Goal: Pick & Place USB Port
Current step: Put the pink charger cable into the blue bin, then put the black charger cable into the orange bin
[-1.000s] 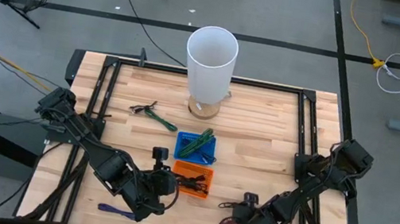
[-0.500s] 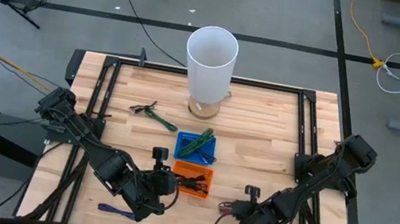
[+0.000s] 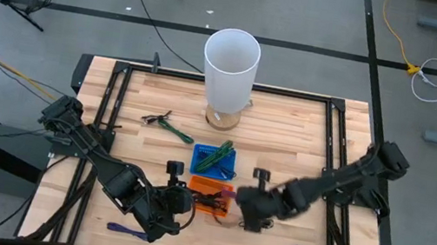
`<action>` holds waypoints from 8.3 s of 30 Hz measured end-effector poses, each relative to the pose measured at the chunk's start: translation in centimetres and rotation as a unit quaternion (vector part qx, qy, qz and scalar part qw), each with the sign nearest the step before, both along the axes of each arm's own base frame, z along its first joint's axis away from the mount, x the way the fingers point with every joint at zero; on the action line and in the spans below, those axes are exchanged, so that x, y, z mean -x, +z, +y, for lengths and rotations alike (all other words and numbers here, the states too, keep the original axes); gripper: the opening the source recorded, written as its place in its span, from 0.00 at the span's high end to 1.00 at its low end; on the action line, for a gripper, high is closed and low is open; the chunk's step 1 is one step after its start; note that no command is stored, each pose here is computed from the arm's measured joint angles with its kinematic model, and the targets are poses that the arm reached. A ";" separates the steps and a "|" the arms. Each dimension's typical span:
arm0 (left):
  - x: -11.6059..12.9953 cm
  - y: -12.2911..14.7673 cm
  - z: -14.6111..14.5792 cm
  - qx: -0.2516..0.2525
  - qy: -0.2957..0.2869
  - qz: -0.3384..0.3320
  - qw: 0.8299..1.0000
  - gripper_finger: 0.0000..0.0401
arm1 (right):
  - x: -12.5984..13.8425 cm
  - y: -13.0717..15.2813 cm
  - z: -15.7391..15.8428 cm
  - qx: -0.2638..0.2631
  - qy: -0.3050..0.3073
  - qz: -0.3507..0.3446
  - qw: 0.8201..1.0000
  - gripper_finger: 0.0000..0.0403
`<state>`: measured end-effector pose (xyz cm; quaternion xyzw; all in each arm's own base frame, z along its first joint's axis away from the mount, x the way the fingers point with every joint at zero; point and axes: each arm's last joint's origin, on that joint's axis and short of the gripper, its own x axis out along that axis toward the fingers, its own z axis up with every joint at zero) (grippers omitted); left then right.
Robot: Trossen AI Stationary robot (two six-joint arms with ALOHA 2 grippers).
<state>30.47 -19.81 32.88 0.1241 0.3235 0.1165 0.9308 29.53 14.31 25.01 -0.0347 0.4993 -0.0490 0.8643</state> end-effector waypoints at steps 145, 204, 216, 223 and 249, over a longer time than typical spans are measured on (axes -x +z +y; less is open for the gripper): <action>0.6 -0.5 0.4 -0.001 0.018 0.031 0.999 0.86 | 8.1 -12.2 1.6 -0.176 -0.072 0.116 0.975 0.94; 0.6 -0.5 0.5 -0.008 0.019 0.032 0.999 0.86 | -6.9 -5.6 -2.7 -0.115 0.010 -0.027 0.993 0.75; 0.6 -0.5 0.5 -0.008 0.019 0.032 0.999 0.86 | -6.6 -5.0 -2.4 -0.185 0.017 -0.010 0.983 0.67; 0.6 -0.5 0.4 -0.006 0.016 0.035 0.999 0.86 | -3.5 -3.0 1.5 -0.344 0.030 0.089 0.934 0.73; 0.6 -0.5 0.5 0.009 0.030 0.028 0.999 0.86 | 14.1 -3.0 14.9 -0.286 -0.344 0.301 0.843 0.96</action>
